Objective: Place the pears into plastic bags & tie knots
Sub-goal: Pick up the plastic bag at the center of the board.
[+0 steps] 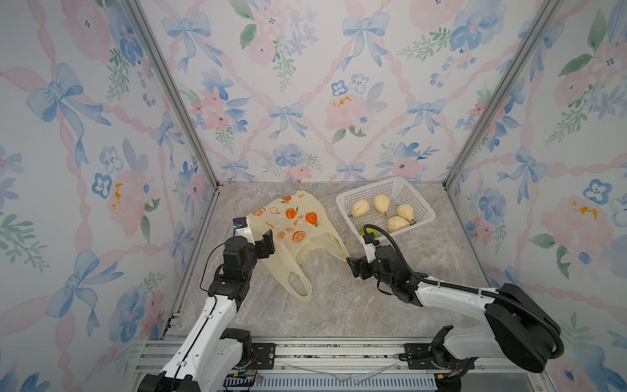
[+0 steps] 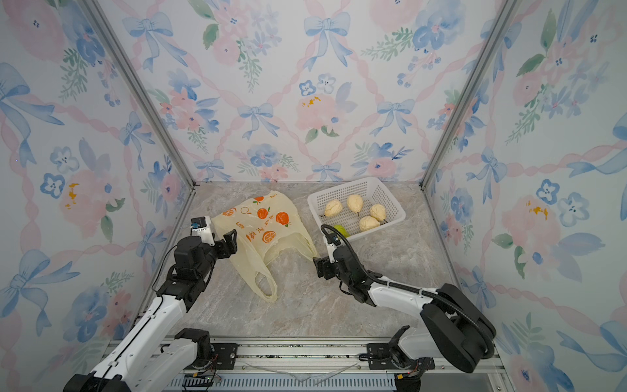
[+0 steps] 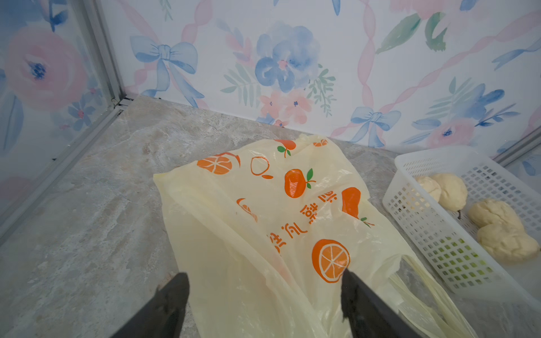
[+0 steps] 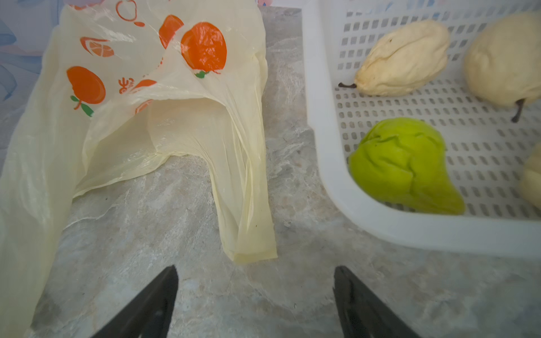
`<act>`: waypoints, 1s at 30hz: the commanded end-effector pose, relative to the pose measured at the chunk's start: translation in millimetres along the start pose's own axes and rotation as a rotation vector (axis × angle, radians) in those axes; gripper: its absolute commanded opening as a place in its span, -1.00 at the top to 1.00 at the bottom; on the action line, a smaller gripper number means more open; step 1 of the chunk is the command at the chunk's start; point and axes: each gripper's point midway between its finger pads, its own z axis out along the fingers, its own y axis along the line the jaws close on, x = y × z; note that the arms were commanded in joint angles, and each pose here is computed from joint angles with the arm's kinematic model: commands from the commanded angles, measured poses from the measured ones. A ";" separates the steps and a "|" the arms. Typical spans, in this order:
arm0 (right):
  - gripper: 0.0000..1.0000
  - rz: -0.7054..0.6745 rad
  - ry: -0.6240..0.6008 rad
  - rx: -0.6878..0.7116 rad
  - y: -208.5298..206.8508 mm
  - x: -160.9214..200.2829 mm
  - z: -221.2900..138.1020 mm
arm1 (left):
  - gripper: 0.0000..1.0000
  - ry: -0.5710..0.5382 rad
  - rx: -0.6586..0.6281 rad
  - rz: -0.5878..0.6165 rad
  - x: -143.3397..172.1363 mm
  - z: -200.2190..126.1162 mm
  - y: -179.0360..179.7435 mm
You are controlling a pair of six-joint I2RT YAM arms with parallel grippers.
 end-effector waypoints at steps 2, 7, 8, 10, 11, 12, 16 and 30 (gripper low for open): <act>-0.53 0.068 -0.129 0.061 10.0 -22.4 28.5 | -0.67 0.080 0.079 0.009 6.8 -0.3 -22.6; 0.22 0.073 -0.158 0.049 17.9 -27.4 46.4 | -0.64 0.116 0.120 0.058 5.6 -0.9 -37.7; 0.34 0.071 -0.165 0.043 20.2 -32.1 43.3 | -0.63 0.127 0.125 0.070 5.2 -1.3 -40.8; 0.58 0.054 -0.169 0.026 29.1 -46.0 29.3 | -0.63 0.144 0.139 0.096 2.4 -1.8 -49.8; 0.67 0.048 -0.159 0.021 31.7 -50.7 23.4 | -0.62 0.151 0.144 0.108 1.5 -1.5 -53.6; 0.76 0.044 -0.150 0.010 35.2 -57.0 16.1 | -0.62 0.155 0.149 0.120 -0.1 -0.8 -58.9; 0.94 0.027 -0.136 -0.030 44.4 -81.4 -15.2 | -0.63 0.175 0.170 0.179 -8.5 3.7 -87.0; 0.96 -0.054 -0.149 -0.136 73.9 -165.4 -84.4 | -0.71 0.387 0.109 0.373 2.8 46.7 -141.9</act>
